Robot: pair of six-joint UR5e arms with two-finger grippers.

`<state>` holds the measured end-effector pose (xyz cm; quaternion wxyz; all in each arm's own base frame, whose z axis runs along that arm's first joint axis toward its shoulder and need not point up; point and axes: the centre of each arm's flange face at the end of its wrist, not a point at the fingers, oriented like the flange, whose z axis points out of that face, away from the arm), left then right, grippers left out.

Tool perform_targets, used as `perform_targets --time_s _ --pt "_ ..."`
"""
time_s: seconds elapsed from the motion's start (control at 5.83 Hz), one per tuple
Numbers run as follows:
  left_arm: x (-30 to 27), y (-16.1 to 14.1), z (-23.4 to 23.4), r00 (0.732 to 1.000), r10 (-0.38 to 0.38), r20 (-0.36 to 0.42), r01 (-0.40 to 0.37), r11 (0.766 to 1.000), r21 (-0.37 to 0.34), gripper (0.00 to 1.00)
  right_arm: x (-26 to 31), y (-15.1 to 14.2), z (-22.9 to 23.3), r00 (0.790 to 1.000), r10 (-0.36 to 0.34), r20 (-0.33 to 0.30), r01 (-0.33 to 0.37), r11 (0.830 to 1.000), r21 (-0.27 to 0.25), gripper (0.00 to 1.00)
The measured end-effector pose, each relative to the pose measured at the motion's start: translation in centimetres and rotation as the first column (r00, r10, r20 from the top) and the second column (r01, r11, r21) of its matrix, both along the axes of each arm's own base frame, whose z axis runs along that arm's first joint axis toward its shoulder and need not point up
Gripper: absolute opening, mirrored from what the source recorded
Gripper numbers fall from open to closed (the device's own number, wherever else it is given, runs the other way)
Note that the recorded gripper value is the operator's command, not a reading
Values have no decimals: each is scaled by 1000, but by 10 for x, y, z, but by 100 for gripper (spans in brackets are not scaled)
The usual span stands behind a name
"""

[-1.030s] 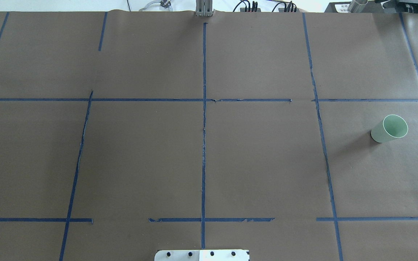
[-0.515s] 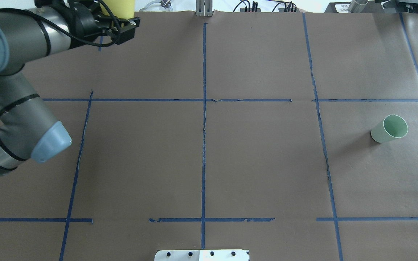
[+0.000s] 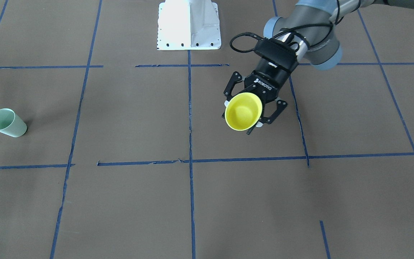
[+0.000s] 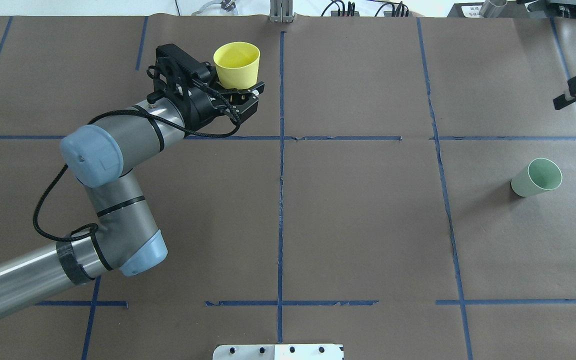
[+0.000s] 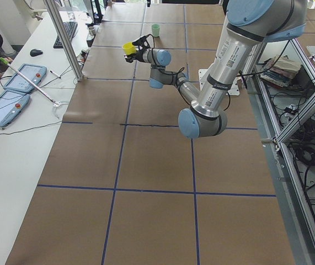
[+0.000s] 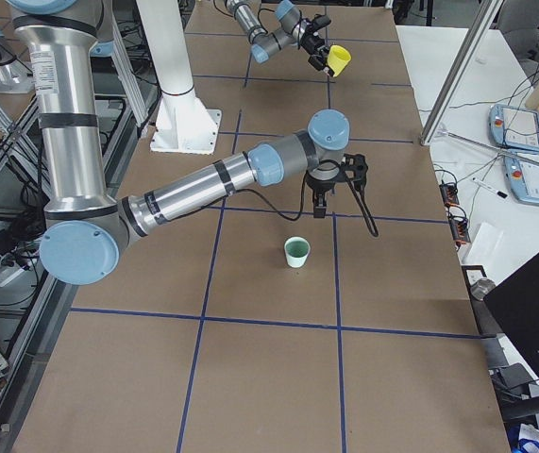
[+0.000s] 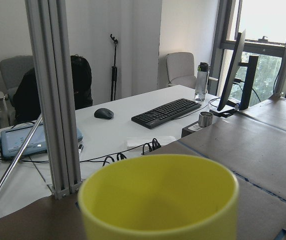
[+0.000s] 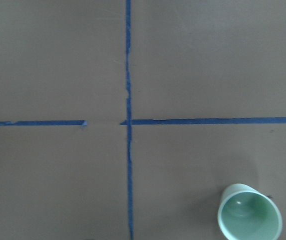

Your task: Transfer and stack yellow cup on green cup

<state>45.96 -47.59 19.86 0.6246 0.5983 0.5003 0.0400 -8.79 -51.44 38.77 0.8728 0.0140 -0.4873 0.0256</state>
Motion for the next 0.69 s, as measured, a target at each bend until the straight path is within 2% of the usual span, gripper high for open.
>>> perform_targets --time_s 0.34,0.69 --pt "42 26 -14 999 -7 -53 8 1000 5 34 -67 -28 -116 1000 -21 16 22 996 -82 100" --pt "57 40 -17 998 11 -57 -11 1000 5 34 -125 -41 -221 999 -34 12 36 984 -177 100"
